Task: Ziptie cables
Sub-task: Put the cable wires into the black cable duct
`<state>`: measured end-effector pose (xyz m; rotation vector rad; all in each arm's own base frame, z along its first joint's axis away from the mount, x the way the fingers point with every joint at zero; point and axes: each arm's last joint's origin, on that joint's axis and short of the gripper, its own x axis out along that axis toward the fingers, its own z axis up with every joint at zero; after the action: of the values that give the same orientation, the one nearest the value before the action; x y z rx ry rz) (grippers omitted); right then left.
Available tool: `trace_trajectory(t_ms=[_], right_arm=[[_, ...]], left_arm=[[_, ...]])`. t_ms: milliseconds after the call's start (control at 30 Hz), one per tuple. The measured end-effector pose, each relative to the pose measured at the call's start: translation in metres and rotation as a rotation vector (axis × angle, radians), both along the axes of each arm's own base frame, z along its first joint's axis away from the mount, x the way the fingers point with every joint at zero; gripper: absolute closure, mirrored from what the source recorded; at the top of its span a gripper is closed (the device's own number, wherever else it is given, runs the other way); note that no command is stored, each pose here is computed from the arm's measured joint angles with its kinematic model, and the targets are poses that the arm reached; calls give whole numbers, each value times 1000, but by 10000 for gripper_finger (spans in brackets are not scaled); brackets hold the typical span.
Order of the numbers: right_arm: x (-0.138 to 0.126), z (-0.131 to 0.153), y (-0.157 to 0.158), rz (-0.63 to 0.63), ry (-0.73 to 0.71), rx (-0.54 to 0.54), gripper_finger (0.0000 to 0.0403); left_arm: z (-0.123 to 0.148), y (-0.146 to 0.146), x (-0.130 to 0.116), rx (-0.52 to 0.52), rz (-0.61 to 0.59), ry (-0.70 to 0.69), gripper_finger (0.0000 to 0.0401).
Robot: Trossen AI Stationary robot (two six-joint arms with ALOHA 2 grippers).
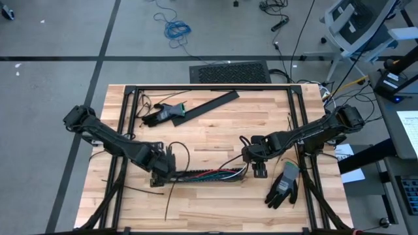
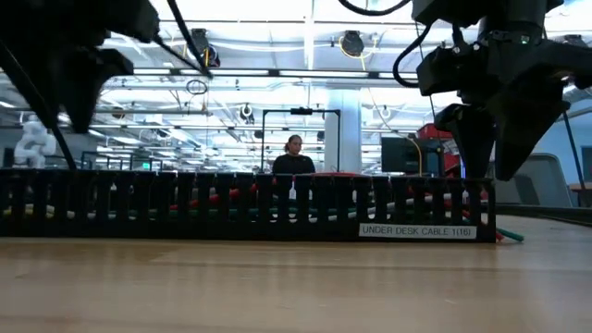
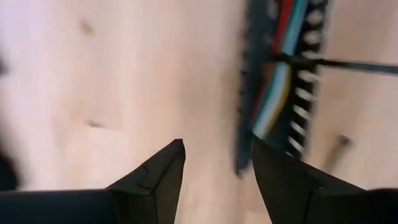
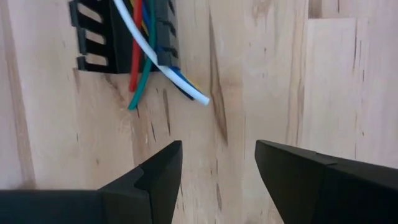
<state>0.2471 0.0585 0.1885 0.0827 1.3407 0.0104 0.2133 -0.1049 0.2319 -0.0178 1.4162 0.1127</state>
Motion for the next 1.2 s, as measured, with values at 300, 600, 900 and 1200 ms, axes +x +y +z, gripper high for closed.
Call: trace_trajectory(t_ms=[300, 600, 900, 1200], right_arm=[[-7, -3, 9, -42, 15, 18, 208], [24, 21, 10, -194, -371, 96, 327], [63, -2, -1, -365, -499, 194, 402], [78, -26, 4, -399, -469, 254, 403]], left_arm=[[-28, -13, -37, 118, -15, 60, 214], [-33, -10, -40, 130, 0, 49, 214], [-32, 0, -16, 136, 70, -137, 214], [-30, 8, -3, 157, 67, -222, 214]])
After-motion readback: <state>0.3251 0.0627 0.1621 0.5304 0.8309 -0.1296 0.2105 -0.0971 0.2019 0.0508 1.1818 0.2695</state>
